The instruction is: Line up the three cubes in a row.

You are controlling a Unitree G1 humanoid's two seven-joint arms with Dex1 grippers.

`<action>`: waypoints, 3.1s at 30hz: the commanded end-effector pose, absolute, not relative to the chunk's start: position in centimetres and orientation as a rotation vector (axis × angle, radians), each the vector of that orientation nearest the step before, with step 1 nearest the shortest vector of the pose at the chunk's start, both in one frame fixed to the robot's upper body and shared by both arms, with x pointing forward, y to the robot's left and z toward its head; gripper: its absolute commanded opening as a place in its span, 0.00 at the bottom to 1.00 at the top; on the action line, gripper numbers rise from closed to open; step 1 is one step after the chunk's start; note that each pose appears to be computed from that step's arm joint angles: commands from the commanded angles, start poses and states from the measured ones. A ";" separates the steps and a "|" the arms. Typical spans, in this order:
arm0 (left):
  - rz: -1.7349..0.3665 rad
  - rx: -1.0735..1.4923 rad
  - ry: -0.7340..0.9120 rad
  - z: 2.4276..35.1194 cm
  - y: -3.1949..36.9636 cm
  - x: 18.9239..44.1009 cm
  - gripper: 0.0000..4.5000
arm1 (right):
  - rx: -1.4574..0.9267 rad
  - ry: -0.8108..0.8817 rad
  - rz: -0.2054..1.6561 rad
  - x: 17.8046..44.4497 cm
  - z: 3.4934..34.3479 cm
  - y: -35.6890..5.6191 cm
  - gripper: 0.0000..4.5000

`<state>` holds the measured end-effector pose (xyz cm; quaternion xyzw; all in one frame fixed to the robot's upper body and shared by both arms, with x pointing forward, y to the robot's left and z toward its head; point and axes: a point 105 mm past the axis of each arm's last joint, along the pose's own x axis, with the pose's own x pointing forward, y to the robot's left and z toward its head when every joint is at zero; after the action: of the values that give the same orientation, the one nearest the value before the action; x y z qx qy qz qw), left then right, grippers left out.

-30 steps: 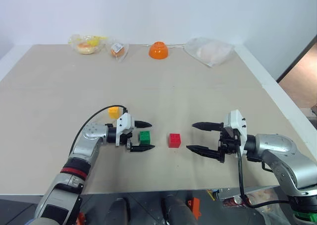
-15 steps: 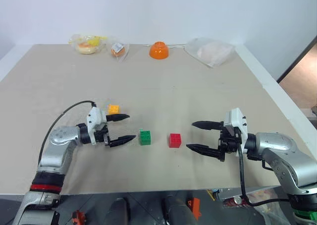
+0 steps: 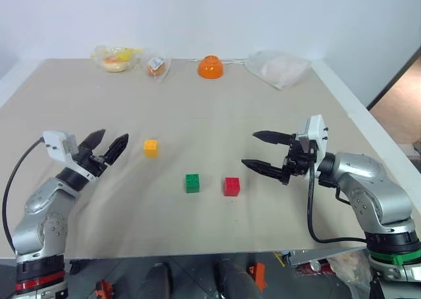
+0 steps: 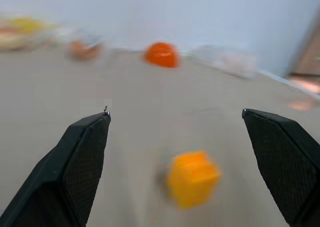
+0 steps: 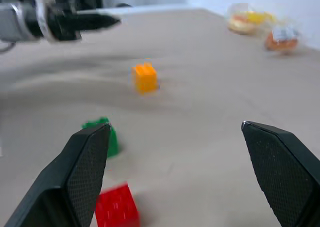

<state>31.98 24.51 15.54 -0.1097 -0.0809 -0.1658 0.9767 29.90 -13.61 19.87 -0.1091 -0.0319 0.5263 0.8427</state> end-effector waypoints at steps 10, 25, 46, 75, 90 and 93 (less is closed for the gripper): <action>-0.457 -0.111 -0.078 13.8 18.5 32.6 0.97 | -0.243 -0.101 1.165 29.3 20.6 -12.6 0.97; -0.377 -0.052 0.047 10.4 16.7 35.2 0.97 | -0.259 -0.142 1.164 28.5 21.5 -12.0 0.97; -0.324 0.001 0.008 11.1 17.7 37.2 0.28 | -0.265 -0.128 1.142 28.4 20.9 -12.2 0.97; -1.229 0.249 0.002 12.8 19.7 29.2 0.28 | -0.171 -0.005 1.360 23.4 21.8 -13.0 0.97; -1.361 0.299 0.037 10.2 18.4 29.0 0.28 | -0.255 -0.009 1.352 23.2 20.6 -12.8 0.97; -1.363 0.298 0.036 10.1 18.3 29.3 0.28 | -0.257 -0.010 1.345 23.3 20.5 -12.8 0.97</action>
<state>29.10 18.53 9.64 0.1261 0.0291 -0.6221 0.7722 23.67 -13.15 20.05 -0.1034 0.0112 0.6154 0.7813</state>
